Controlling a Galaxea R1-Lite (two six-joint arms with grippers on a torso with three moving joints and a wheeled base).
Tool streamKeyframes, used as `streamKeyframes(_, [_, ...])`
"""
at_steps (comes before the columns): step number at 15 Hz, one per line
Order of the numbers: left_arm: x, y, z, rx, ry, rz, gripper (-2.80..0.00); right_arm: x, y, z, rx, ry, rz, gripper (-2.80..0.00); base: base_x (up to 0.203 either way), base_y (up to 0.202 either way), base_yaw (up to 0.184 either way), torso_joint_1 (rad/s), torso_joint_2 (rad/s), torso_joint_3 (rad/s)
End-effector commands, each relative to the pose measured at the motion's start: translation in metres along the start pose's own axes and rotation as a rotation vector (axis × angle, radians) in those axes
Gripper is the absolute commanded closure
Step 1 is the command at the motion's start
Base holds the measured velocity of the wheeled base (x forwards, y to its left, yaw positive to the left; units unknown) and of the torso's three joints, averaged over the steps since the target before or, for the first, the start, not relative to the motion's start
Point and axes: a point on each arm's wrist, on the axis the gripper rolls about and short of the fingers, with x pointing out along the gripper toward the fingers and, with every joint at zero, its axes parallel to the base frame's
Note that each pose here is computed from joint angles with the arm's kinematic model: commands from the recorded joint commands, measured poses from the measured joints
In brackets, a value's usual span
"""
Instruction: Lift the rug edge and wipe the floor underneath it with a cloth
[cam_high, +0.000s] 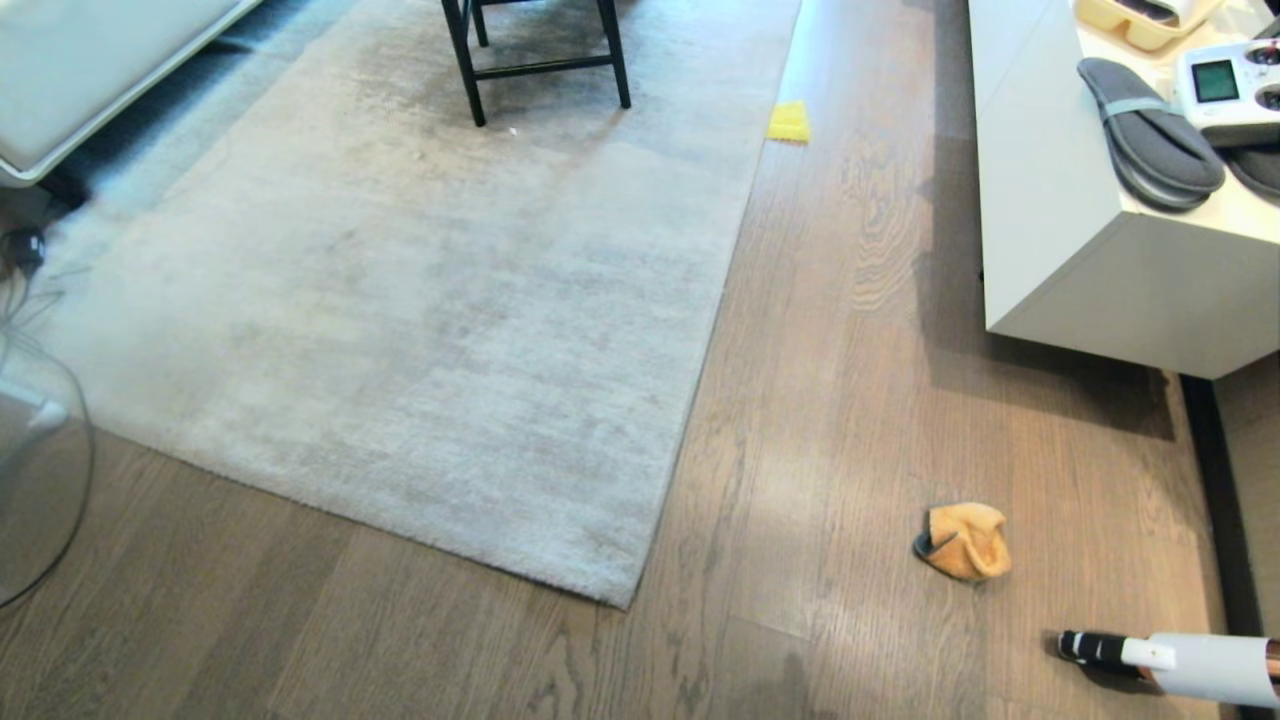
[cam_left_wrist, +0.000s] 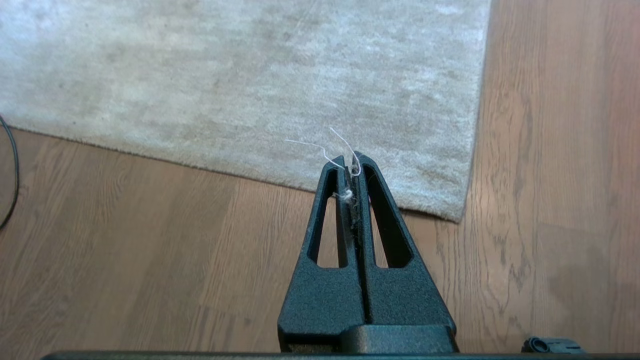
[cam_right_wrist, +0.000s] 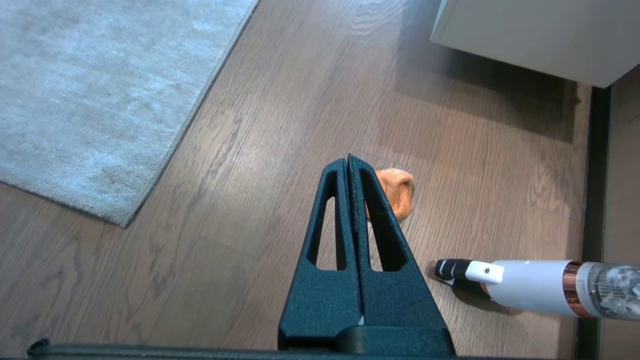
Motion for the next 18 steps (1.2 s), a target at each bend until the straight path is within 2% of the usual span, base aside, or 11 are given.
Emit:
streamKeyframes(1, [0.0000, 0.0000, 0.0000, 0.000, -0.001, 0.000, 0.00, 0.0000, 0.0000, 0.0001, 0.000, -0.001, 0.001, 0.00, 0.000, 0.000, 0.000, -0.006, 0.00, 0.211])
streamKeyframes(18, [0.0000, 0.0001, 0.0000, -0.004, 0.000, 0.003, 0.00, 0.0001, 0.0000, 0.0001, 0.000, 0.000, 0.001, 0.00, 0.000, 0.000, 0.000, 0.002, 0.00, 0.203])
